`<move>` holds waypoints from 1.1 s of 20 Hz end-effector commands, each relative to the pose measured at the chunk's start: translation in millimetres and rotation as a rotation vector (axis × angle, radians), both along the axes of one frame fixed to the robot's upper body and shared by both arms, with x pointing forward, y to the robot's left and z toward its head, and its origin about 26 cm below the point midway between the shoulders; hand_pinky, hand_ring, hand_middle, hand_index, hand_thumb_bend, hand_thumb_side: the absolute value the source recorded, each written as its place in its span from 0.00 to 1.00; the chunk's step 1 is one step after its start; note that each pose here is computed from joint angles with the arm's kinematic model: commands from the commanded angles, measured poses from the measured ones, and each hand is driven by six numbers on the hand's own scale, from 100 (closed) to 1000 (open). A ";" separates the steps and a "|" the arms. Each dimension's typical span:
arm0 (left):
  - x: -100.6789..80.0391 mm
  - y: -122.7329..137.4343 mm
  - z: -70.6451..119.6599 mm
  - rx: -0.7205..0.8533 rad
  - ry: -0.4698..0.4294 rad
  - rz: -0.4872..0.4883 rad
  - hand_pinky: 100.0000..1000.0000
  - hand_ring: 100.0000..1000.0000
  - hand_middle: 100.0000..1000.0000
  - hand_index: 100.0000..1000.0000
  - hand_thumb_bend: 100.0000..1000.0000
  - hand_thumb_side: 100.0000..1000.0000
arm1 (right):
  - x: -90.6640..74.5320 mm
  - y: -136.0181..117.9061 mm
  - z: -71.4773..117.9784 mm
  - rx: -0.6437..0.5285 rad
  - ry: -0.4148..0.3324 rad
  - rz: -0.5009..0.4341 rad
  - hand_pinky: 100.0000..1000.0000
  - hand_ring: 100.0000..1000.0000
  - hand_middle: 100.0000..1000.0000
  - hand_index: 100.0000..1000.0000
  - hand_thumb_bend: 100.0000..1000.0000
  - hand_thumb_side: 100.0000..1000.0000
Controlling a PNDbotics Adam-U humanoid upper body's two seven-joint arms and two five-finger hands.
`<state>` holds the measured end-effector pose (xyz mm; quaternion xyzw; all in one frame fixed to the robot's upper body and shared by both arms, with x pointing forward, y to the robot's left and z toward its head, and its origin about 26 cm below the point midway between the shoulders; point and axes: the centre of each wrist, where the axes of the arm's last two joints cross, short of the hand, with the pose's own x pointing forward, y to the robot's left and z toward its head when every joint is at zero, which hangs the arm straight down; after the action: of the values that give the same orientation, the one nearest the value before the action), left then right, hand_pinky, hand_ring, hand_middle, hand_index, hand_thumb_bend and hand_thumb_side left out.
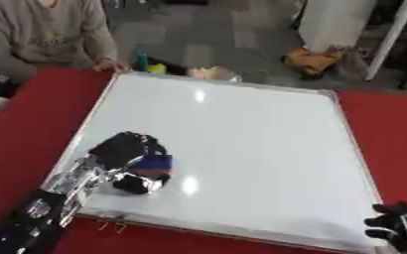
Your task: Wipe the whiteboard clean with a brush.
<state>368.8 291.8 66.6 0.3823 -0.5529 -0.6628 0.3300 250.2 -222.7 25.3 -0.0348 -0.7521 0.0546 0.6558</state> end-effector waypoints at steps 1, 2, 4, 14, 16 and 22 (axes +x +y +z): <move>-0.3 1.6 -5.0 0.008 0.010 0.020 0.54 0.49 0.52 0.77 0.50 0.71 | 1.3 -2.3 5.0 -0.009 -0.020 0.002 0.55 0.59 0.42 0.65 0.00 0.87; 0.0 3.2 -5.5 0.010 0.005 0.031 0.54 0.49 0.52 0.77 0.51 0.70 | 1.3 -2.3 4.9 -0.009 -0.019 0.002 0.55 0.59 0.42 0.65 0.00 0.87; 0.5 8.1 -7.1 0.015 -0.007 0.063 0.54 0.49 0.52 0.77 0.51 0.70 | 1.3 -2.3 4.9 -0.009 -0.020 0.001 0.55 0.59 0.42 0.65 0.00 0.87; 1.2 51.1 -25.9 0.075 -0.048 0.290 0.55 0.50 0.55 0.76 0.57 0.68 | 1.3 -3.2 4.6 -0.009 -0.020 -0.004 0.55 0.59 0.42 0.65 0.00 0.87; 0.4 60.4 -29.7 0.085 -0.054 0.333 0.55 0.51 0.55 0.76 0.58 0.67 | 1.3 -3.3 4.6 -0.009 -0.019 -0.004 0.56 0.59 0.42 0.65 0.00 0.87; -1.9 89.1 -33.2 0.079 -0.091 0.489 0.54 0.50 0.55 0.76 0.57 0.65 | 1.1 -3.7 4.3 -0.009 -0.019 -0.008 0.56 0.59 0.42 0.65 0.00 0.87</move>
<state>375.3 356.8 47.1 0.5349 -0.4820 -0.5528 0.4194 250.2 -222.8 25.3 -0.0354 -0.7527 0.0536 0.6552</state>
